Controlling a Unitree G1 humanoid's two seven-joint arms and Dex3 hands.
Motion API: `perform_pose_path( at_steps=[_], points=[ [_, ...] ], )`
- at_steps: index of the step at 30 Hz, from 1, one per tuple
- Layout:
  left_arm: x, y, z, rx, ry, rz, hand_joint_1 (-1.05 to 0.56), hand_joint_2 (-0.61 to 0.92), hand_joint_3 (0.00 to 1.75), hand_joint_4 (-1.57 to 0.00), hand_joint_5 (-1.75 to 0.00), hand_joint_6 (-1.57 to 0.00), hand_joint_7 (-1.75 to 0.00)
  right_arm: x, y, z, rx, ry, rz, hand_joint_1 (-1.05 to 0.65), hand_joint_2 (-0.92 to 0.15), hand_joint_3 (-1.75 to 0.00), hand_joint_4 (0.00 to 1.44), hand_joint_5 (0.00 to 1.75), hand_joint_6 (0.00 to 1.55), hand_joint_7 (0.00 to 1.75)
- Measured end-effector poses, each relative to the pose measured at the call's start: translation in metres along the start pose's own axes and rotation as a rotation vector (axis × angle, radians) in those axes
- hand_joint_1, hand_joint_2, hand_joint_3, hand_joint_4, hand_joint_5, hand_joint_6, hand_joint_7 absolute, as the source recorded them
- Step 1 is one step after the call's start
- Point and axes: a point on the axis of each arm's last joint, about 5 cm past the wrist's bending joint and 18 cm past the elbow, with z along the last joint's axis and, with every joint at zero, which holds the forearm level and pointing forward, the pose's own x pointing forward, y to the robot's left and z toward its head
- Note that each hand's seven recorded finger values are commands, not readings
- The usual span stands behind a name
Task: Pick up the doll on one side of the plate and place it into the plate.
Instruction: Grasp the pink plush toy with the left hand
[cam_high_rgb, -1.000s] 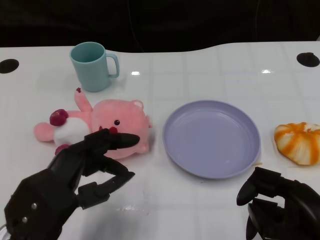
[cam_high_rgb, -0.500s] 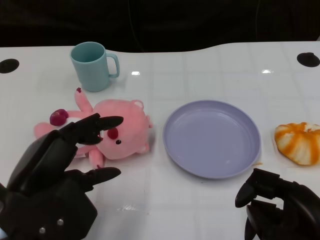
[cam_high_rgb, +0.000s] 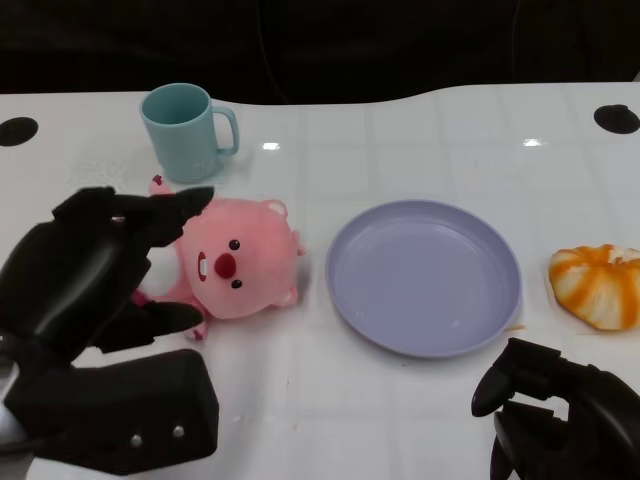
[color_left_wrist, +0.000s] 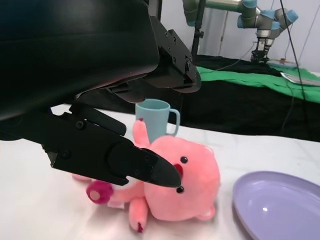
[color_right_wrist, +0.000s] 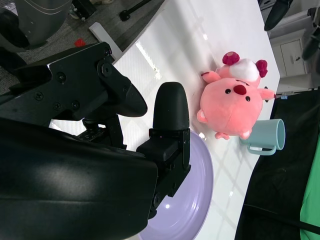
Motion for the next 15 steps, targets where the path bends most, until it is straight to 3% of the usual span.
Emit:
perform_pose_path(
  at_steps=[4, 8, 15],
  points=[
    [0.006, 0.001, -0.004, 0.086, 0.041, -0.031, -0.62, 0.89, 0.00, 0.00, -0.41, -0.20, 0.00, 0.000, 0.000, 0.000, 0.000, 0.001, -0.001, -0.09, -0.68, -1.16, 0.66, 1.75, 0.51, 1.58],
    [0.013, 0.001, -0.005, 0.146, 0.075, -0.093, -0.66, 0.92, 0.01, 0.00, -0.22, -0.12, -0.01, -0.001, 0.000, -0.001, 0.001, 0.003, -0.002, -0.08, -0.69, -1.16, 0.65, 1.75, 0.50, 1.57],
    [0.032, 0.002, -0.013, 0.215, 0.132, -0.172, -0.70, 0.91, 0.00, 0.00, -0.18, -0.12, 0.00, -0.002, 0.000, -0.002, 0.004, 0.008, -0.008, -0.09, -0.69, -1.14, 0.65, 1.75, 0.50, 1.58]
  ],
)
